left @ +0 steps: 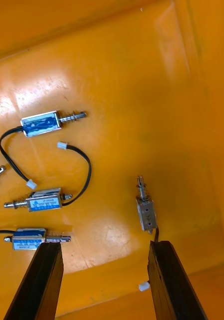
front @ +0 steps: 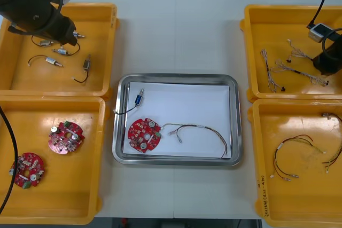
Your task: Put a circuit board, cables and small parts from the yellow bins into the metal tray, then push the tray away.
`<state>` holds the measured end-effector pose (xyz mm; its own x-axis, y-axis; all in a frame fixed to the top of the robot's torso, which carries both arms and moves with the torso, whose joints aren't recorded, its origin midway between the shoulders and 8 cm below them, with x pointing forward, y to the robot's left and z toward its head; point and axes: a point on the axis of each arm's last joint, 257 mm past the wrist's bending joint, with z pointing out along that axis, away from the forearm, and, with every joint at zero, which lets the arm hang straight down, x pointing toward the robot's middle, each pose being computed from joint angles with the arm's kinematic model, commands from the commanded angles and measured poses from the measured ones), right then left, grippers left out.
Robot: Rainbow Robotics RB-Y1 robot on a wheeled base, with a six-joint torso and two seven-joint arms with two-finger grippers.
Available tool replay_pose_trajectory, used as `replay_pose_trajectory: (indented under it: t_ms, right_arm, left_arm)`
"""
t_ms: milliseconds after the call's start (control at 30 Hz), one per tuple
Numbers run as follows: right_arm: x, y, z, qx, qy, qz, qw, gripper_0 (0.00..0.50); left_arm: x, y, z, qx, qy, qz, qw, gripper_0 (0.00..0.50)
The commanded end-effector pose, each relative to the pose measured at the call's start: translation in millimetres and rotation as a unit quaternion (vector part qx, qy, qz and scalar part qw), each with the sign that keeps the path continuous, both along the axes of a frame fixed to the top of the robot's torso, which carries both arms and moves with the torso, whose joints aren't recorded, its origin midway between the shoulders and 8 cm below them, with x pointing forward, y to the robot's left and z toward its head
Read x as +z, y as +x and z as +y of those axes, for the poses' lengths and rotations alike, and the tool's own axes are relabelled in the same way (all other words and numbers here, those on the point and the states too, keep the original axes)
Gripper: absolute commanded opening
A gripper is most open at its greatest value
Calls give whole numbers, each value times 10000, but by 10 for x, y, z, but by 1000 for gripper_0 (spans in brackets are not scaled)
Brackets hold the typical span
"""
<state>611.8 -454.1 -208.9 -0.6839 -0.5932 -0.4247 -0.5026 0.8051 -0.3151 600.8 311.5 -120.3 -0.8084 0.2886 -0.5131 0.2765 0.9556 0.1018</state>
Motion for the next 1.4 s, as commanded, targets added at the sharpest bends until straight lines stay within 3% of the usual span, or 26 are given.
replay_pose_trajectory:
  t_ms: [33, 400, 600, 867, 1000, 1200, 1400]
  right_arm:
    - [254, 58, 14, 302, -350, -47, 9989, 0]
    - [870, -43, 114, 489, -427, 26, 9979, 0]
    - [1344, -310, 223, 747, -540, 221, 9955, 0]
    - [1627, -709, 336, 823, -442, 519, 9943, 0]
    - [1846, -684, 326, 783, -685, 120, 9945, 0]
    - [1979, -703, 430, 900, -957, -292, 9909, 0]
    - [1976, -712, 732, 1318, -896, -449, 9862, 0]
  left_arm:
    - [511, 239, 169, -297, 251, -593, 9975, 500]
    - [497, 465, 406, -443, 275, -784, 9956, 500]
    - [487, 573, 590, -476, 402, -905, 9939, 500]
    - [480, 623, 732, -374, 595, -965, 9929, 500]
    - [405, 679, 753, -288, 447, -978, 9938, 500]
    - [299, 771, 844, -272, 572, -1112, 9918, 500]
    - [274, 795, 921, -186, 619, -1174, 9910, 500]
